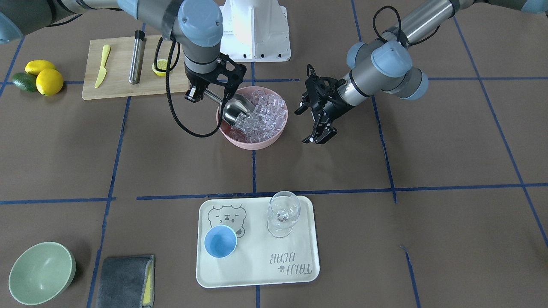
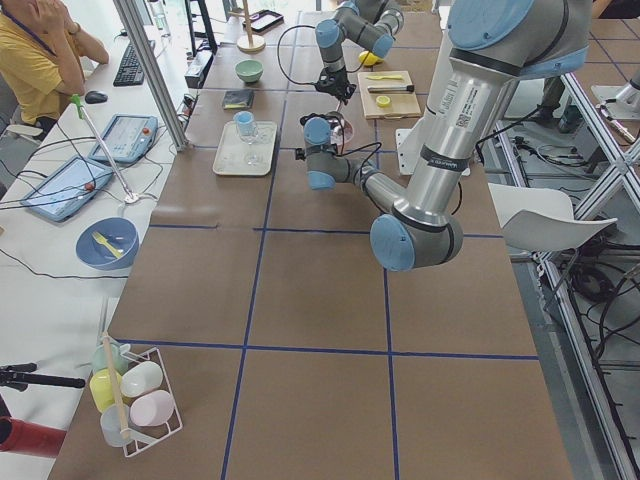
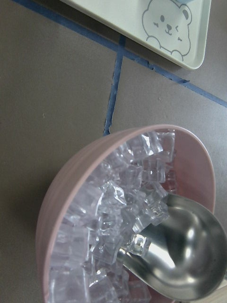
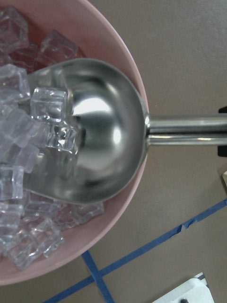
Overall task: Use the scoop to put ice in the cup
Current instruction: 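Scoop ice cubes and lift the loaded scoop out of the bowl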
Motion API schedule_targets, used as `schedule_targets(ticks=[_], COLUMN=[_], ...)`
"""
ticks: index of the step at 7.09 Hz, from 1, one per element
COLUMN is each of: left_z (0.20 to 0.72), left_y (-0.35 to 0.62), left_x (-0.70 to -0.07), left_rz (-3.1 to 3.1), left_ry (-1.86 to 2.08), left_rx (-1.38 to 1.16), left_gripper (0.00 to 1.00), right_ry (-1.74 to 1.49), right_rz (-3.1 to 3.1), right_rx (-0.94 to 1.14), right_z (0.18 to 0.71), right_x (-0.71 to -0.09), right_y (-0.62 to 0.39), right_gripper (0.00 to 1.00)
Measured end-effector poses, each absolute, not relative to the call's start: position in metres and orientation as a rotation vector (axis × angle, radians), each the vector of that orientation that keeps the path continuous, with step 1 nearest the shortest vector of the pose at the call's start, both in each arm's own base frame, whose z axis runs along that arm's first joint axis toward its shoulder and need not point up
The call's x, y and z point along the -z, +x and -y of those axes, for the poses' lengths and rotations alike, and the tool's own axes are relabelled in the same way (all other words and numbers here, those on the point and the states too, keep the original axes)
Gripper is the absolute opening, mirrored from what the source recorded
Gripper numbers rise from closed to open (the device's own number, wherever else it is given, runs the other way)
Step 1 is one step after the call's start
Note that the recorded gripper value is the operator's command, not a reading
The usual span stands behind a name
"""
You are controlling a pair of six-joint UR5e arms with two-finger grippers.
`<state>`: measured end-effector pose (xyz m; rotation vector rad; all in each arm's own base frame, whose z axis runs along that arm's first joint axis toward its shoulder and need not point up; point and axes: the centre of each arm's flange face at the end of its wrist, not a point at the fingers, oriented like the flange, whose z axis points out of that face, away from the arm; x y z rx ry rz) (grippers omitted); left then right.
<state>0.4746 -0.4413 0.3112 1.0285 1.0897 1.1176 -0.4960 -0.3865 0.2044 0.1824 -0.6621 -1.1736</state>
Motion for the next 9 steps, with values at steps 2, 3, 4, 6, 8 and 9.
schedule_targets(ticks=[2, 3, 4, 6, 8, 9], left_z=[0.441, 0.44, 0.44, 0.441, 0.441, 0.441], left_y=[0.471, 0.47, 0.468, 0.465, 0.464, 0.464], left_x=[-0.306, -0.303, -0.301, -0.298, -0.298, -0.298], left_rz=[-1.093, -1.095, -1.096, -1.096, -1.097, -1.097], left_ry=[1.038, 1.043, 1.048, 1.052, 1.052, 1.052], left_rx=[-1.117, -1.117, -1.117, -1.115, -1.115, -1.115], left_gripper=[1.0, 1.0, 1.0, 1.0, 1.0, 1.0], right_ry=[0.221, 0.23, 0.244, 0.304, 0.36, 0.379], right_rz=[0.689, 0.693, 0.699, 0.739, 0.777, 0.787], right_rx=[1.17, 1.17, 1.169, 1.138, 1.121, 1.12], right_z=[0.383, 0.378, 0.376, 0.376, 0.372, 0.369], right_x=[-0.204, -0.206, -0.207, -0.212, -0.218, -0.216], right_y=[-0.479, -0.471, -0.467, -0.464, -0.457, -0.45], right_gripper=[0.0, 0.0, 0.0, 0.0, 0.0, 0.0])
